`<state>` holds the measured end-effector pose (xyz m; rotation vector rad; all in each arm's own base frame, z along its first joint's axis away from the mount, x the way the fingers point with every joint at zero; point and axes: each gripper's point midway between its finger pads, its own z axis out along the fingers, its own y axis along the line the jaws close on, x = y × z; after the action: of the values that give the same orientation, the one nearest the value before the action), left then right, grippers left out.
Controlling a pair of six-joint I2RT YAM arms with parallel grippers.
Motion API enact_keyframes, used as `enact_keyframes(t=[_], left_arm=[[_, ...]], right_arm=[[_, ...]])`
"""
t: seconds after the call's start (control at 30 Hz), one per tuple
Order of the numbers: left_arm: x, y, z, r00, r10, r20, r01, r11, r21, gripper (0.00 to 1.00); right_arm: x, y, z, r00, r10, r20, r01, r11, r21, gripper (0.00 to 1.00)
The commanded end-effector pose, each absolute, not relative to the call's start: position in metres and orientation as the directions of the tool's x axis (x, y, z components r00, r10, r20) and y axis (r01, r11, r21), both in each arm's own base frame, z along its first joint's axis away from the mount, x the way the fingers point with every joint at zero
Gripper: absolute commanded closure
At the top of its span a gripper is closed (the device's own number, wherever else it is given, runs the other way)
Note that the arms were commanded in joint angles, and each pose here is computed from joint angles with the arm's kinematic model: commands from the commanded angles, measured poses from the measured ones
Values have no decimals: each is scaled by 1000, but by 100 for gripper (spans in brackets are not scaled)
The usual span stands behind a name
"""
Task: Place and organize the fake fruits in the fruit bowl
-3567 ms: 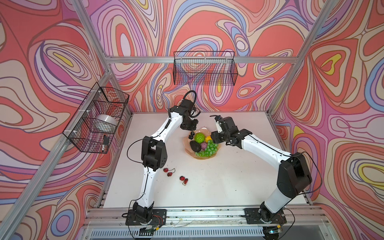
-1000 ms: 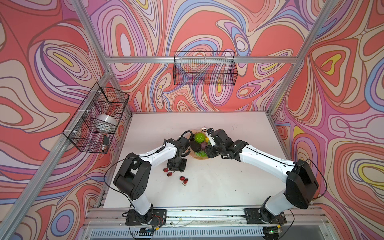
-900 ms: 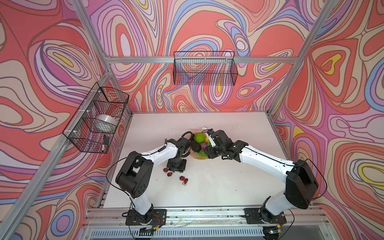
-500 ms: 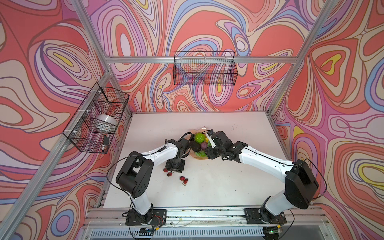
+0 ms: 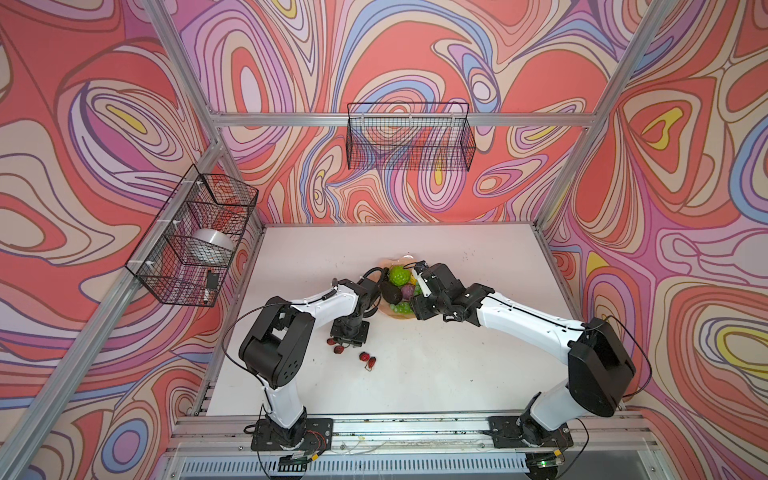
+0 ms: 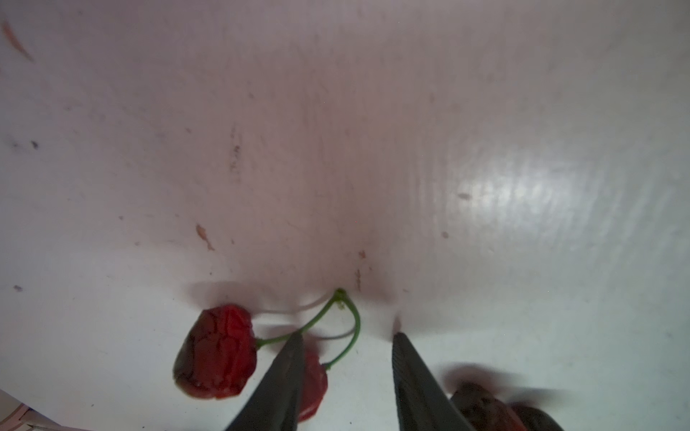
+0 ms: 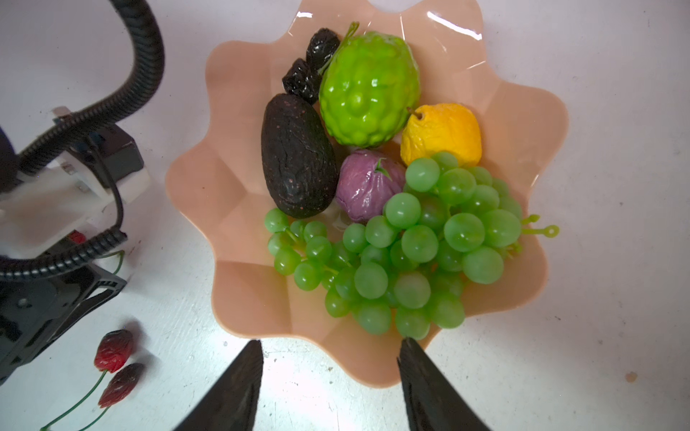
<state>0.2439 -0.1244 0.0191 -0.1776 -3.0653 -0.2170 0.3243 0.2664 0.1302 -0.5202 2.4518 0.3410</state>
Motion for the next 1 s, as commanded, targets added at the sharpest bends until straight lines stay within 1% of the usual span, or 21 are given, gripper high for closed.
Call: enact_keyframes(t=[0.0,0.13,0.17,0.3,0.37,0.4,0.47,0.53,0.63,0.77,0.97], left_arm=[[246,-122,15,-990,107,87,117,986,117,61],[244,-125,8,-991,90,101,96,994,53,69],[244,-126,6,-991,82,108,87,995,41,70],[243,-130,0,-989,73,126,75,997,6,78],[244,-132,-2,-989,71,128,71,997,-2,88],[244,-132,-2,-989,70,127,70,998,-5,91],[245,-134,-3,-990,70,122,68,997,-19,92],[246,-135,-1,-991,70,110,68,997,-29,96],[250,-137,7,-995,73,75,69,997,-46,100],[256,-138,28,-998,63,7,62,996,-69,100],[266,-148,90,-988,44,-148,71,981,-181,100]], right_arm=[[325,268,122,-743,-292,-602,-442,890,115,39],[326,270,123,-741,-298,-602,-447,887,111,39],[326,270,123,-741,-300,-601,-449,887,111,39],[329,273,122,-738,-317,-596,-460,882,100,38],[330,274,123,-737,-321,-595,-463,881,97,39],[330,274,123,-736,-322,-596,-464,881,98,39],[332,276,124,-735,-319,-599,-465,879,102,39],[332,277,125,-733,-317,-601,-466,879,104,39],[333,278,126,-733,-315,-602,-467,878,108,39],[333,278,129,-730,-310,-610,-464,879,109,39],[333,272,136,-719,-289,-632,-449,888,104,39]])
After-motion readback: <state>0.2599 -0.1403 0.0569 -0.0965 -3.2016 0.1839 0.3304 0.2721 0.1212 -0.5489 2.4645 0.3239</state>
